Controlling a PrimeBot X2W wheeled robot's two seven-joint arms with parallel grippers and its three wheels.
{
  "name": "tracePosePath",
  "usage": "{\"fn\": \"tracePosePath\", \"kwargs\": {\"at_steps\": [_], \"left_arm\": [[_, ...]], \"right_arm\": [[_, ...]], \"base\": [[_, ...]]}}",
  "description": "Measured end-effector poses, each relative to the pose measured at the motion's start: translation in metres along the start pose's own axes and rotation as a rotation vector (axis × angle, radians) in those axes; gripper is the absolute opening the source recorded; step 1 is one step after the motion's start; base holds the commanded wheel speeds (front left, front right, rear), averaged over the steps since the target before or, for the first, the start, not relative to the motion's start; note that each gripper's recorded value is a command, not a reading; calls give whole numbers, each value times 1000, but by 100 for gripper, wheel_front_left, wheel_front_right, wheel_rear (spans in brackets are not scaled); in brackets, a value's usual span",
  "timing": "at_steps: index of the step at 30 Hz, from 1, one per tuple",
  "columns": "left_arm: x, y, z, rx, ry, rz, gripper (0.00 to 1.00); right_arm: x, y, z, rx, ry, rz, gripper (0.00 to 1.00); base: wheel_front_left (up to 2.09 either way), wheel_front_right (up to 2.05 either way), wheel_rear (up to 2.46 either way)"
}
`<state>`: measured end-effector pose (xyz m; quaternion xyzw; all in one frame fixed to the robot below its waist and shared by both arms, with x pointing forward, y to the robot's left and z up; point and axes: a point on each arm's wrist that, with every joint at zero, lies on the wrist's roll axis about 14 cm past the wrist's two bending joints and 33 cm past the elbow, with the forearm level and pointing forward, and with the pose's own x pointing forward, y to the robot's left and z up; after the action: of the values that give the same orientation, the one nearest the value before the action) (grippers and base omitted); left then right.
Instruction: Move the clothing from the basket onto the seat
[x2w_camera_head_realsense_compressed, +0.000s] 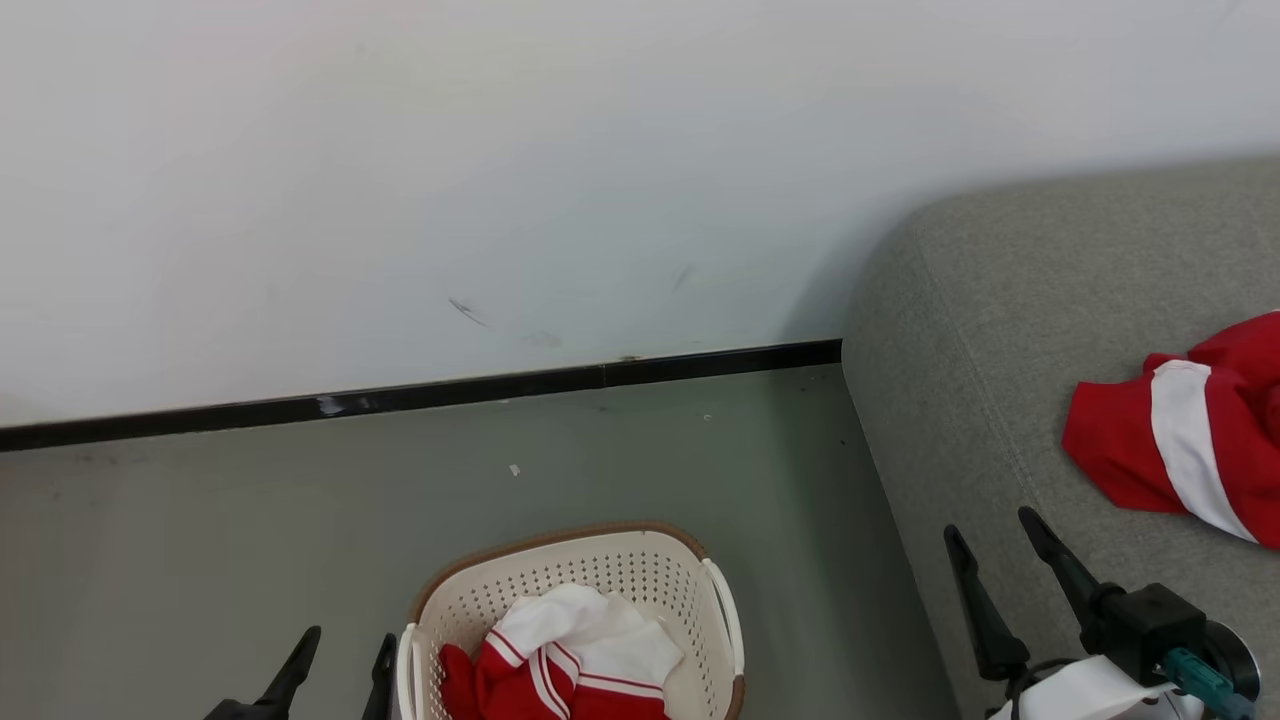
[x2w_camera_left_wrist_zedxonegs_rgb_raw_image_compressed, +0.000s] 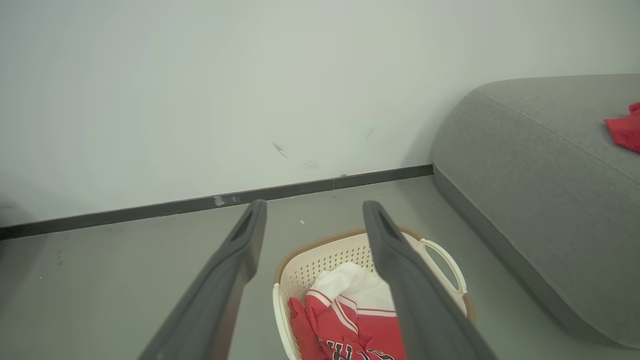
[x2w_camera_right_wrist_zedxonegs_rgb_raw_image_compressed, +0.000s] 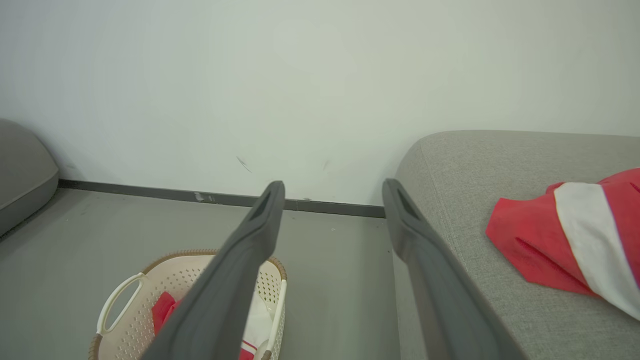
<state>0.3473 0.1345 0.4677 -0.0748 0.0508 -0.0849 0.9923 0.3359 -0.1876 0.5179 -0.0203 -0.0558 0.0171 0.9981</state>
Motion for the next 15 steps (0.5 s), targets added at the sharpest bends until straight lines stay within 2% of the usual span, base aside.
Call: {"fn": "tracePosePath", "kwargs": {"at_steps": [15], "left_arm": [[38,-29,-39,39,135,-121,100]], "right_arm": [[15,-22,-8,-49,29,-58,100]], "base": [[0,0,0]]}}
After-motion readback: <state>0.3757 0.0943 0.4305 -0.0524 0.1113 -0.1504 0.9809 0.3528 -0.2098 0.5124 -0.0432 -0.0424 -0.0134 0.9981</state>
